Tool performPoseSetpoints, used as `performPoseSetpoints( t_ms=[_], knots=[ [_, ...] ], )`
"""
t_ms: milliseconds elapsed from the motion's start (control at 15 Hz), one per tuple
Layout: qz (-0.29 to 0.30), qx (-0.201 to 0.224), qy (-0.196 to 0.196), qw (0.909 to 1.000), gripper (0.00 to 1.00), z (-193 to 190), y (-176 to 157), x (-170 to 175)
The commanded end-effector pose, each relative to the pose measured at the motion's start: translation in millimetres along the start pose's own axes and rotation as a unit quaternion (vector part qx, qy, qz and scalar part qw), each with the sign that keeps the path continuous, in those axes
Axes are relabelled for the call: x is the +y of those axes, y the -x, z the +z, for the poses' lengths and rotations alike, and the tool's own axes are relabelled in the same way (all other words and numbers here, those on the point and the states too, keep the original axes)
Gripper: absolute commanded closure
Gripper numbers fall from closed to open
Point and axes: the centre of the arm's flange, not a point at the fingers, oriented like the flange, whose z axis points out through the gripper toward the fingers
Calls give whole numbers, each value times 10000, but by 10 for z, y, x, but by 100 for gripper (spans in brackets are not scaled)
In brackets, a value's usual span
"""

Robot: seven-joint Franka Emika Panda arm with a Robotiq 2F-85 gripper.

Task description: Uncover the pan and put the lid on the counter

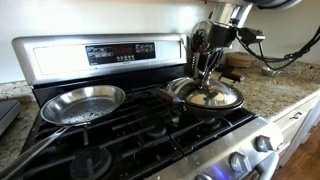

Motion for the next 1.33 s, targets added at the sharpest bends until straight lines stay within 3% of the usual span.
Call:
performPoseSetpoints(
  t_ms=[0,533,1267],
  knots=[
    [-223,162,151,9995,80,-357,57,-44],
    [-207,425,463,9978,80,-821,57,289],
    [1047,789,1102,9852,80,-1572,448,1730]
  ],
)
